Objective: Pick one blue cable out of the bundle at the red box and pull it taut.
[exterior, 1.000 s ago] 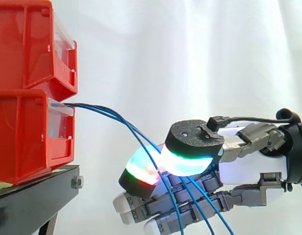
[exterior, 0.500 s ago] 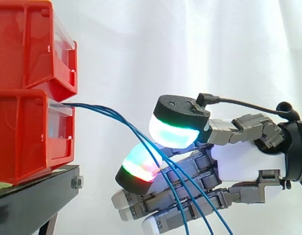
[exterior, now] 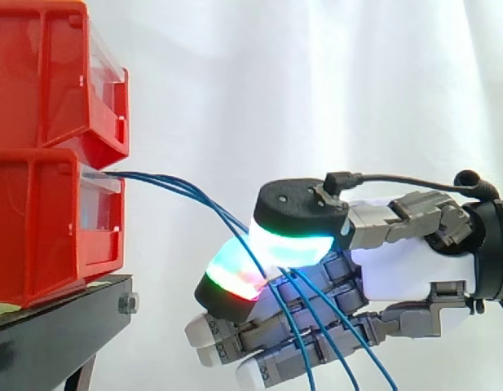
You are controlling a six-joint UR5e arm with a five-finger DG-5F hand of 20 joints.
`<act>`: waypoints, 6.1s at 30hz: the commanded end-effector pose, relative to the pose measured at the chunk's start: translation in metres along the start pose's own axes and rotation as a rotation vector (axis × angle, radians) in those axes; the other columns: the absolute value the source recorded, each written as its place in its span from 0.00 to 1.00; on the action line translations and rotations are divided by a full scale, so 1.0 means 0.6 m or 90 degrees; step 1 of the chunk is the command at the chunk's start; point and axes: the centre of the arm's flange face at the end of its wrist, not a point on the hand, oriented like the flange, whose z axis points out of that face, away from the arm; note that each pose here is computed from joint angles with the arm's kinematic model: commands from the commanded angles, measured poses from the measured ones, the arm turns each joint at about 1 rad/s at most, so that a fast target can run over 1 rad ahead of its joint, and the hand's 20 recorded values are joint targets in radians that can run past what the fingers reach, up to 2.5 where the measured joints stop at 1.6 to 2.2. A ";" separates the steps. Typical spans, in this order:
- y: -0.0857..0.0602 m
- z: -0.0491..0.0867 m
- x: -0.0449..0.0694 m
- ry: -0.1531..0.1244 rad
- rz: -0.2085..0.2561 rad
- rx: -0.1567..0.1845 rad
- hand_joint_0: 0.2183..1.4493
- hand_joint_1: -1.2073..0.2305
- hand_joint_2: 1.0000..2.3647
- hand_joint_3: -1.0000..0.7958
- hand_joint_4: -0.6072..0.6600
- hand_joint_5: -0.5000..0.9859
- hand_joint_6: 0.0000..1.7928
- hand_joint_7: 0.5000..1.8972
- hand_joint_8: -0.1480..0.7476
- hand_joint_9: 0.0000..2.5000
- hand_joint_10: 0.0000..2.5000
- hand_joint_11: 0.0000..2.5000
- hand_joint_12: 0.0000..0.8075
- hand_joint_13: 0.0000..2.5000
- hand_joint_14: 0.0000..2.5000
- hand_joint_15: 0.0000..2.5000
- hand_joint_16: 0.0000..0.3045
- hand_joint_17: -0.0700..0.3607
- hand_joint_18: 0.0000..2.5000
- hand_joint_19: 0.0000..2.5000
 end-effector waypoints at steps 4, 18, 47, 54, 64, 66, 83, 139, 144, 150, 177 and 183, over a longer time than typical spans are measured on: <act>0.003 -0.002 0.000 0.003 0.002 0.004 0.40 0.17 0.00 0.31 0.64 0.21 0.50 0.32 0.52 0.16 0.00 0.05 0.44 0.08 0.00 0.00 0.17 0.44 0.16 0.03; 0.001 -0.010 -0.002 0.010 0.013 0.041 0.25 0.37 0.00 0.28 0.66 0.22 0.49 0.29 0.54 0.16 0.00 0.05 0.45 0.07 0.00 0.01 0.18 0.45 0.14 0.06; 0.031 -0.023 -0.014 0.013 0.011 0.068 0.37 0.24 0.01 0.45 0.55 0.21 0.50 0.36 0.53 0.16 0.00 0.05 0.44 0.08 0.00 0.00 0.17 0.44 0.15 0.04; 0.037 -0.024 -0.015 0.011 0.011 0.067 0.40 0.21 0.01 0.42 0.53 0.21 0.51 0.29 0.52 0.16 0.00 0.05 0.44 0.08 0.00 0.00 0.17 0.44 0.15 0.04; 0.038 -0.025 -0.015 0.011 0.011 0.068 0.46 0.17 0.01 0.34 0.59 0.21 0.51 0.31 0.50 0.15 0.00 0.05 0.44 0.07 0.00 0.00 0.17 0.44 0.15 0.03; 0.038 -0.025 -0.015 0.011 0.011 0.068 0.46 0.17 0.01 0.34 0.59 0.21 0.51 0.31 0.50 0.15 0.00 0.05 0.44 0.07 0.00 0.00 0.17 0.44 0.15 0.03; 0.038 -0.025 -0.016 0.010 0.011 0.068 0.28 0.32 0.00 0.28 0.65 0.22 0.49 0.33 0.53 0.16 0.00 0.05 0.45 0.06 0.00 0.01 0.18 0.44 0.13 0.06; 0.052 -0.029 -0.018 0.011 0.011 0.069 0.31 0.32 0.01 0.57 0.60 0.24 0.50 0.38 0.60 0.21 0.00 0.07 0.50 0.10 0.00 0.01 0.21 0.49 0.16 0.05; 0.066 -0.037 -0.024 0.011 0.009 0.075 0.32 0.29 0.01 0.60 0.53 0.25 0.50 0.40 0.61 0.23 0.00 0.07 0.50 0.12 0.00 0.01 0.21 0.49 0.19 0.05; 0.076 -0.046 -0.024 0.013 0.003 0.088 0.34 0.27 0.00 0.63 0.46 0.26 0.50 0.44 0.61 0.26 0.00 0.08 0.50 0.15 0.00 0.02 0.21 0.49 0.21 0.05; 0.107 -0.077 -0.041 0.015 -0.021 0.137 0.35 0.27 0.00 0.63 0.38 0.25 0.51 0.43 0.60 0.28 0.00 0.09 0.49 0.16 0.00 0.03 0.20 0.48 0.21 0.06; 0.105 -0.077 -0.041 0.015 -0.022 0.137 0.35 0.27 0.00 0.63 0.37 0.25 0.51 0.44 0.59 0.28 0.00 0.09 0.49 0.16 0.00 0.03 0.20 0.48 0.21 0.06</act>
